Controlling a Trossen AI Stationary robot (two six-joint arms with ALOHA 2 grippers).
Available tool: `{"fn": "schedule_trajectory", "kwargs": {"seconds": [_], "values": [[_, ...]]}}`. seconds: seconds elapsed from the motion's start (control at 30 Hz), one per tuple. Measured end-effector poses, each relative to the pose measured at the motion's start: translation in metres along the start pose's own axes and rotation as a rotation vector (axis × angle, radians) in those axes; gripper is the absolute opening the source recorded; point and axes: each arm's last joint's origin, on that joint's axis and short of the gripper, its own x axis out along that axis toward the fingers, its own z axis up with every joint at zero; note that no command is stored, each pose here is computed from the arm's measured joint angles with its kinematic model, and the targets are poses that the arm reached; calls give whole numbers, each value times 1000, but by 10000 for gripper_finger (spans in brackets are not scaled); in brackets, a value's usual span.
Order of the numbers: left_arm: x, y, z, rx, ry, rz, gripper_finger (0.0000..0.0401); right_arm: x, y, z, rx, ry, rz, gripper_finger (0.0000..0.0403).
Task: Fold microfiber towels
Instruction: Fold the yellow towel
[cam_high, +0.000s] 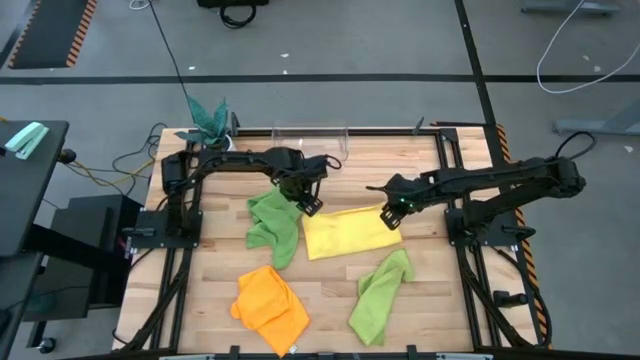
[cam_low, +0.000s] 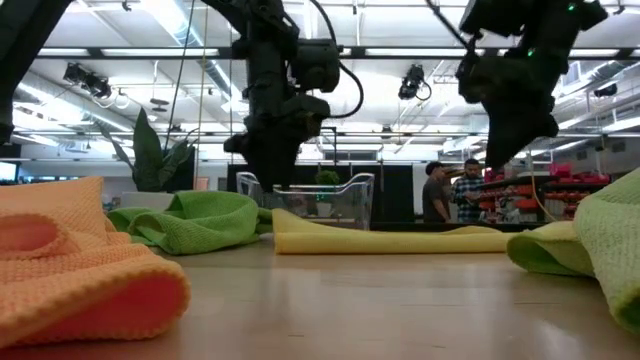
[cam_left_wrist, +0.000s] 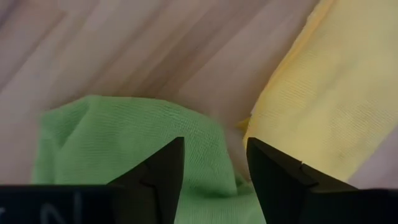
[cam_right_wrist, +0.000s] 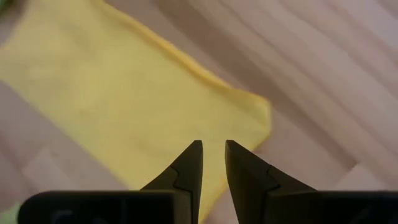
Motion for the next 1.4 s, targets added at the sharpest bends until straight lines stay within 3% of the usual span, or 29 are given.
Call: {"fn": "schedule_trajectory", "kwargs": {"seconds": [0.23, 0.33, 0.67, 0.87, 1.4], "values": [[-11, -24, -33, 69, 75, 41, 172, -5, 28, -15, -48, -36, 131, 73], [-8, -39, -49, 83, 108, 61, 168, -4, 35, -22, -92, -37, 135, 68], [-3, -94, -76, -10, -44, -59, 154, 10, 31, -26, -159, -63, 121, 38], [4, -97, -84, -116, -109, 57, 141, 29, 18, -24, -135, -81, 110, 6], [28, -88, -83, -218, -94, 227, 110, 61, -13, -37, -50, -13, 40, 3]]}}
